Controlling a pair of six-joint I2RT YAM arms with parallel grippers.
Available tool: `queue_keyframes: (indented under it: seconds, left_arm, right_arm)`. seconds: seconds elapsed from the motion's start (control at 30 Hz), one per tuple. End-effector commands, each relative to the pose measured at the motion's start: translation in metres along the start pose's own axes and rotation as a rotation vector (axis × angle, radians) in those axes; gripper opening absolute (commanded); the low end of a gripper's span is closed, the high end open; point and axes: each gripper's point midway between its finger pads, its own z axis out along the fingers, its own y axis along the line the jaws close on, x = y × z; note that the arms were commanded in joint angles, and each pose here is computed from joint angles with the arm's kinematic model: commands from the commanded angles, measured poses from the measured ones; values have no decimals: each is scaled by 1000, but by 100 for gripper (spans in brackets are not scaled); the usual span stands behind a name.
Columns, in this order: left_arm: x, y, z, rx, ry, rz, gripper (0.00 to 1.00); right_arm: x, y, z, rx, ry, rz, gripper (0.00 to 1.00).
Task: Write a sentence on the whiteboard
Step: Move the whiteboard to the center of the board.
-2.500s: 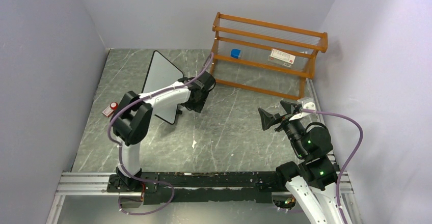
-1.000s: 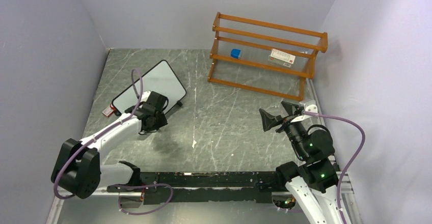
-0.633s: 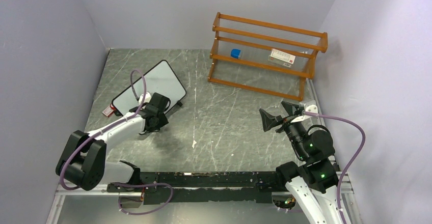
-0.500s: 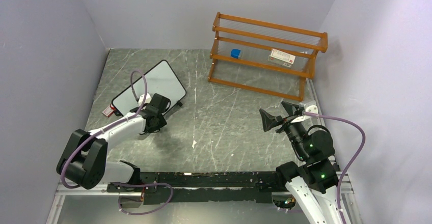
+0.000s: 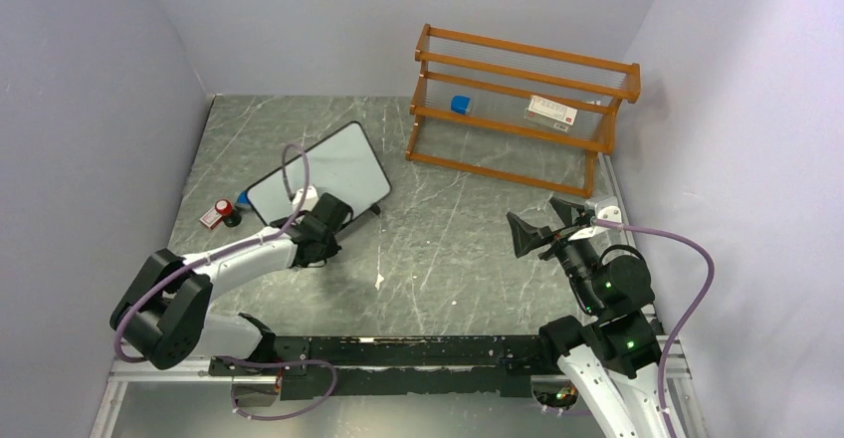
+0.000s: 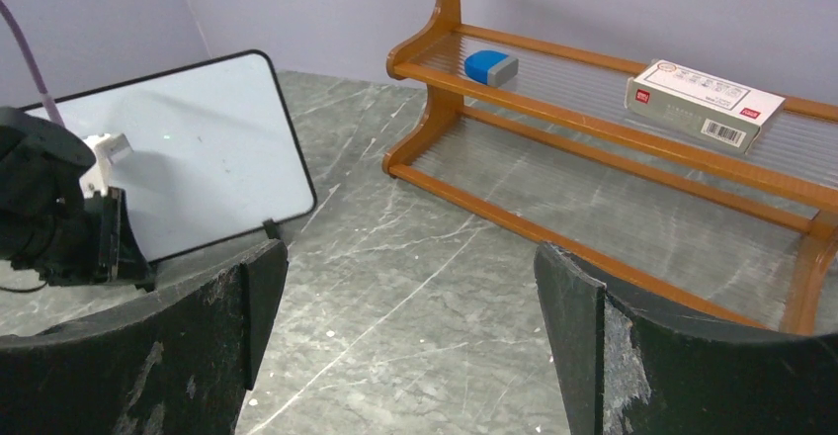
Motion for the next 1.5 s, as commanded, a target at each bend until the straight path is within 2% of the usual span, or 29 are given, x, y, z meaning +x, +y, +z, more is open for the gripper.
queue_keyframes:
  seconds: [0.0,0.57,0.87,0.97,1.03,1.23,1.47]
  left_arm:
    - [30,-31,-16,93,48,103,5]
    - [97,-137,-65,284,69,267,5]
    - [126,-160,-83,322,79,321,5]
    - [126,-163,-89,328,66,325,8]
    - [124,-164,-95,334,57,329,13]
    - [116,-167,-112,356,39,327,41]
    - [107,-157,-132,402,46,314,58]
  right_arm:
    - [-5,2,-1,-14,-28,-6,100]
    - [-7,1,-2,-5,-39,-4,100]
    - [-9,0,-3,0,-46,-3,100]
    - [-9,0,-4,0,-48,-3,100]
    - [-9,0,-4,2,-47,-2,100]
    - [-10,0,-4,5,-49,-1,100]
    - [-9,-4,0,29,-16,20,100]
